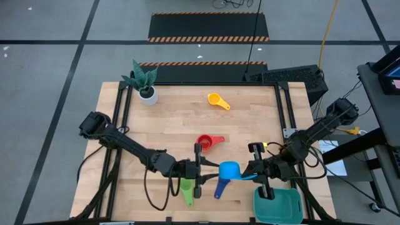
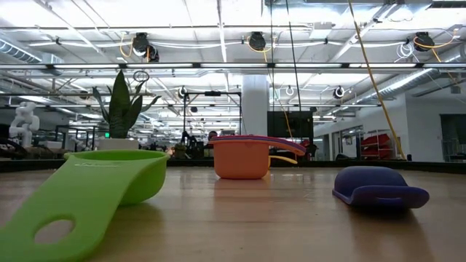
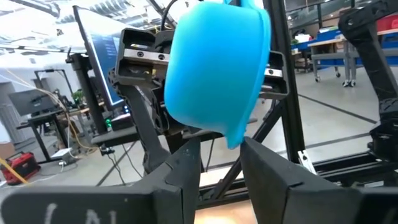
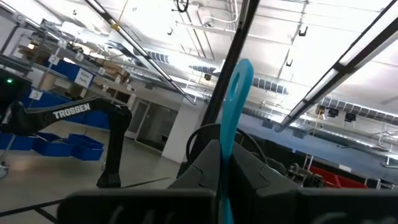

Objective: Nest measuring cups in basket
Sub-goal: Stack the light blue measuring cup on top of the orange measuring cup

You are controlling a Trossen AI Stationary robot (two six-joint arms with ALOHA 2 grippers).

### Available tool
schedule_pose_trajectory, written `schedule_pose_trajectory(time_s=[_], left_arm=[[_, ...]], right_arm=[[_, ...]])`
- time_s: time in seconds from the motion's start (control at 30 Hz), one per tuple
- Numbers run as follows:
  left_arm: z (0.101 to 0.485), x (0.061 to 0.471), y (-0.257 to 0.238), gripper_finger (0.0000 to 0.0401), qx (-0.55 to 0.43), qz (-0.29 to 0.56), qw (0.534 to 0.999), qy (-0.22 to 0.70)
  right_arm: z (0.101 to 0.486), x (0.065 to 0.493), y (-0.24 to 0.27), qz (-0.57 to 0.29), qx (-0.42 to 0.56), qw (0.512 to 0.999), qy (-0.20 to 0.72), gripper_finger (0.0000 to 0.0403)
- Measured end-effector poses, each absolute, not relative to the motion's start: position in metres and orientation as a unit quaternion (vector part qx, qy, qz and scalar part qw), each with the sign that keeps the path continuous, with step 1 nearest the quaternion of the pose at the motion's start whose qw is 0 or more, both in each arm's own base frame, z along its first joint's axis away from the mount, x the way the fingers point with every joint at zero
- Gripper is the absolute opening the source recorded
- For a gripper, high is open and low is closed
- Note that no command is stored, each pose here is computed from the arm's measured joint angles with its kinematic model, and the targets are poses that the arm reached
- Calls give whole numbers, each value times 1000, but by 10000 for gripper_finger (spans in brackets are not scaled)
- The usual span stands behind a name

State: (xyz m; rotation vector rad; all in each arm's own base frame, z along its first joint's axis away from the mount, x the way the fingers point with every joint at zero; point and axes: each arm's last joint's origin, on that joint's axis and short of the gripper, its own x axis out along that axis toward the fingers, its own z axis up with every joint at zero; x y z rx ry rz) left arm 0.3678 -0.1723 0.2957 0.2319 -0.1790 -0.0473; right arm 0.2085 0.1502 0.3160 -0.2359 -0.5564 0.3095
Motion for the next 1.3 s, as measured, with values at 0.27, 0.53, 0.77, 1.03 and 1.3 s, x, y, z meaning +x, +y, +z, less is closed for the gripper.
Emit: schedule_pose_trajectory(time_s=[0.27, 0.53, 0.77, 1.03, 1.3], left_arm=[[296, 368, -172, 113, 115, -24, 989, -90], [296, 368, -174, 91, 132, -51, 985, -98], [296, 368, -174, 11, 136, -59, 984, -97], [295, 368, -174, 7, 136, -59, 984, -95], [314, 349, -171, 7, 143, -2, 989, -41]], right_arm=[[316, 209, 150, 151, -118, 943, -271, 4], [315, 209, 150, 150, -123, 943, -270, 4], [315, 209, 150, 150, -126, 943, -270, 4], [315, 209, 151, 150, -130, 943, -266, 11], [313, 205, 149, 55, -129, 970, -199, 99]])
